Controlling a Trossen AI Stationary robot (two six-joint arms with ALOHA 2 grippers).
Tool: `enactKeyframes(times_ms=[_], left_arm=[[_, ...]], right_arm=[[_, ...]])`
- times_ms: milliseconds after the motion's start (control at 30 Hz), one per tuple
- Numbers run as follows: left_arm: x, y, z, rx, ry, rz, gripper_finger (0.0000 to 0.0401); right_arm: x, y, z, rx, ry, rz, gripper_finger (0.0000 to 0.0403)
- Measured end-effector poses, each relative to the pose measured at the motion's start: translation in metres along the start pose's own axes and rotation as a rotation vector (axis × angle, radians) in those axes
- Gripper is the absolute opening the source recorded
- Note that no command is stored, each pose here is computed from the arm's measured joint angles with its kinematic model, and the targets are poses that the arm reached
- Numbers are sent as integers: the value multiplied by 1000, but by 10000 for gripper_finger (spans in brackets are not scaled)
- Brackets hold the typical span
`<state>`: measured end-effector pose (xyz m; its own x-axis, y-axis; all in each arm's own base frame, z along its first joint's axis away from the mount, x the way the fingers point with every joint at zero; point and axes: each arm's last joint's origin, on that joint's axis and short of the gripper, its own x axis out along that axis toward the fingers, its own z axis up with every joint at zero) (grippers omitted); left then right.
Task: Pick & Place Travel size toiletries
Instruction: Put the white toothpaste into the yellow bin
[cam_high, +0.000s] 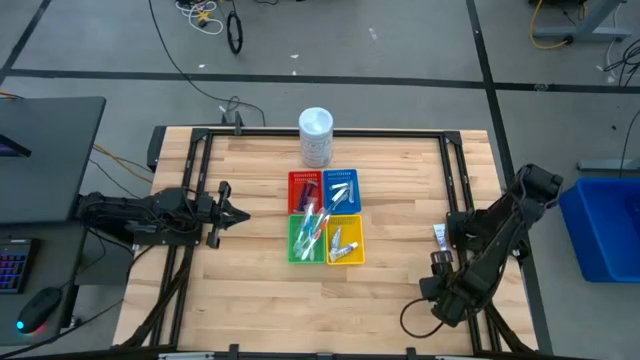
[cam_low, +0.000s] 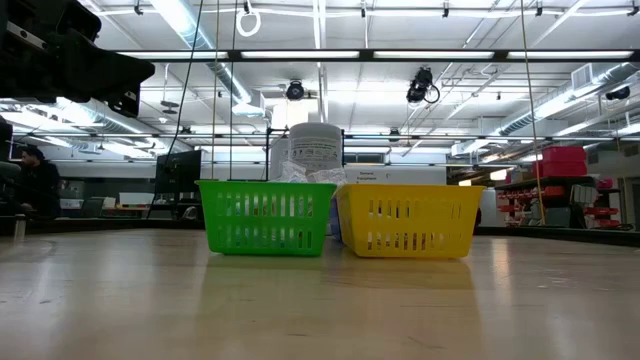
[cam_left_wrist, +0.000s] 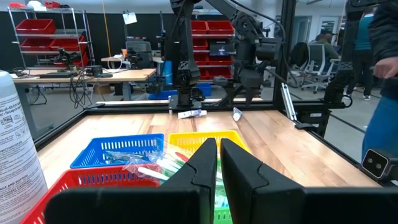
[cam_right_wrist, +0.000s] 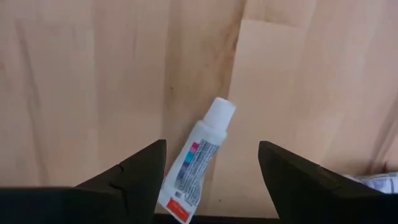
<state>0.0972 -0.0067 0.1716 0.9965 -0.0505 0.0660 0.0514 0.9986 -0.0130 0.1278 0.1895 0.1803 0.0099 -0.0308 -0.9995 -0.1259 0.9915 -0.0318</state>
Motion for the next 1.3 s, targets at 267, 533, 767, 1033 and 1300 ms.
enactKeyframes(times_ms=[267, 533, 767, 1033, 1300], left_arm=[[0, 0, 0, 0, 1, 0, 28], [0, 0, 0, 0, 1, 0, 27], [0, 0, 0, 0, 0, 0, 27], [0, 0, 0, 0, 1, 1, 27], [0, 0, 0, 0, 1, 0, 28]], right_arm=[[8, -1, -11, 21, 8, -44, 253], [10, -2, -13, 22, 53, -24, 269], [15, -1, -13, 29, 71, -41, 280], [28, -5, -18, 75, 138, -65, 269], [32, -3, -19, 85, 145, -63, 281]])
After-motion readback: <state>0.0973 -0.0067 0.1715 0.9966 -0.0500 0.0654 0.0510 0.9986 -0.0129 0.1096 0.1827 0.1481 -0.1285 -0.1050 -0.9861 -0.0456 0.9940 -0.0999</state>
